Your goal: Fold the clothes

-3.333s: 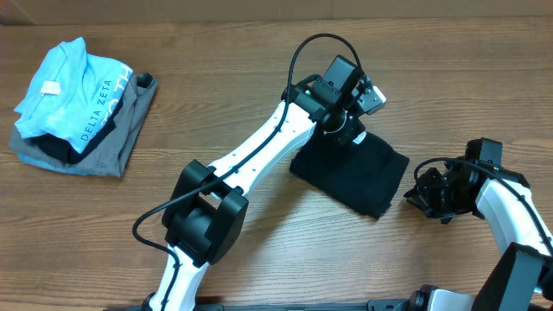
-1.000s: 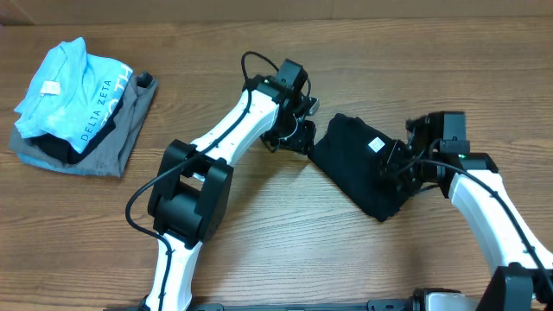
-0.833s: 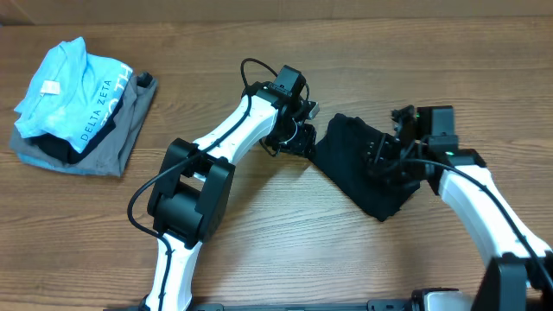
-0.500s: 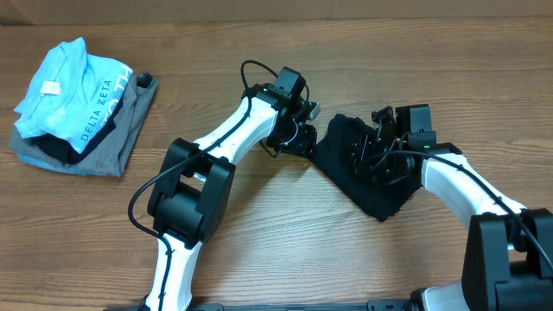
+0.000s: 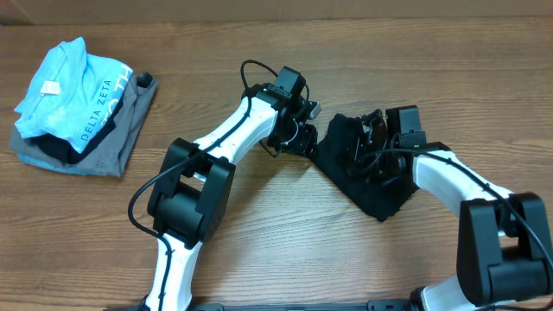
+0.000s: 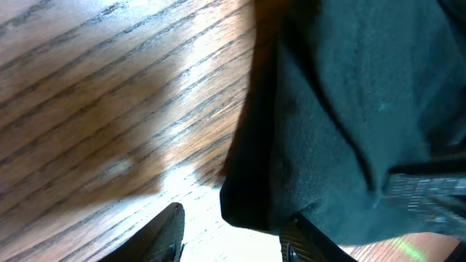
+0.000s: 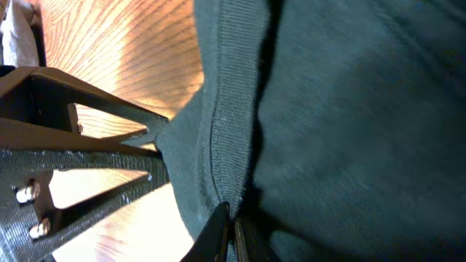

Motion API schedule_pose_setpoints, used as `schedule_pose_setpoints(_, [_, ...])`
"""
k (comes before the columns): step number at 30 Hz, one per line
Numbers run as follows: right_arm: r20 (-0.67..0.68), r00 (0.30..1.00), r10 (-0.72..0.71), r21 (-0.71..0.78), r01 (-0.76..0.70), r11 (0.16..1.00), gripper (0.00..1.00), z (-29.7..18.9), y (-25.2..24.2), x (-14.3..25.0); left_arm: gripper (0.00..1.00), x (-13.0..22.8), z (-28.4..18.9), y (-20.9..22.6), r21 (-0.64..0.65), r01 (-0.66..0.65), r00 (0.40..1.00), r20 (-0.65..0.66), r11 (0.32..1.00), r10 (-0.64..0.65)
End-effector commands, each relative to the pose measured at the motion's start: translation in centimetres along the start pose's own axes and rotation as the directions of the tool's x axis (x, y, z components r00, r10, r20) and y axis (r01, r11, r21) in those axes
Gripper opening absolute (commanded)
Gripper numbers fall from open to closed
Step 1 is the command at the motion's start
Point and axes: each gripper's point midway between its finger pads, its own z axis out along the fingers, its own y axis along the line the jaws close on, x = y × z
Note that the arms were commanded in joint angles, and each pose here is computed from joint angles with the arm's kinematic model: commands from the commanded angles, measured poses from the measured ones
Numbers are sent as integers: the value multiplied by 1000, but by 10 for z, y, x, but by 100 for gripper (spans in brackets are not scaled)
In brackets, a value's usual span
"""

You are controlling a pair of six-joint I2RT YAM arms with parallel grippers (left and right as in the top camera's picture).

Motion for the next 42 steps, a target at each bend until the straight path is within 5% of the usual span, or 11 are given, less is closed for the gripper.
schedule_pose_setpoints(1, [100, 995, -18, -36, 21, 999, 4, -37, 17, -22, 46, 1, -8, -11, 23, -5, 1000, 10, 1000, 4])
schedule_pose_setpoints(11, [114, 978, 177, 94, -188, 978, 4, -56, -15, -13, 45, 1, -8, -14, 45, -5, 1000, 7, 999, 5])
schedule_pose_setpoints(13, [110, 976, 190, 133, -204, 970, 28, -57, -22, -8, 44, -1, -9, -20, 81, -11, 1000, 14, 997, 10])
schedule_pose_setpoints(18, [204, 969, 137, 104, -160, 982, 36, -63, -21, -35, 44, -8, -11, -23, 106, -25, 999, 40, 994, 20])
schedule_pose_setpoints(31, [283, 957, 63, 56, -82, 995, 44, -44, -13, -67, 50, -12, -7, -71, 258, -196, 980, 95, 946, 177])
schedule_pose_setpoints(42, [313, 947, 67, -51, -54, 997, 29, -29, -3, -86, 40, 15, 13, -59, 61, -220, 975, -14, 974, 221])
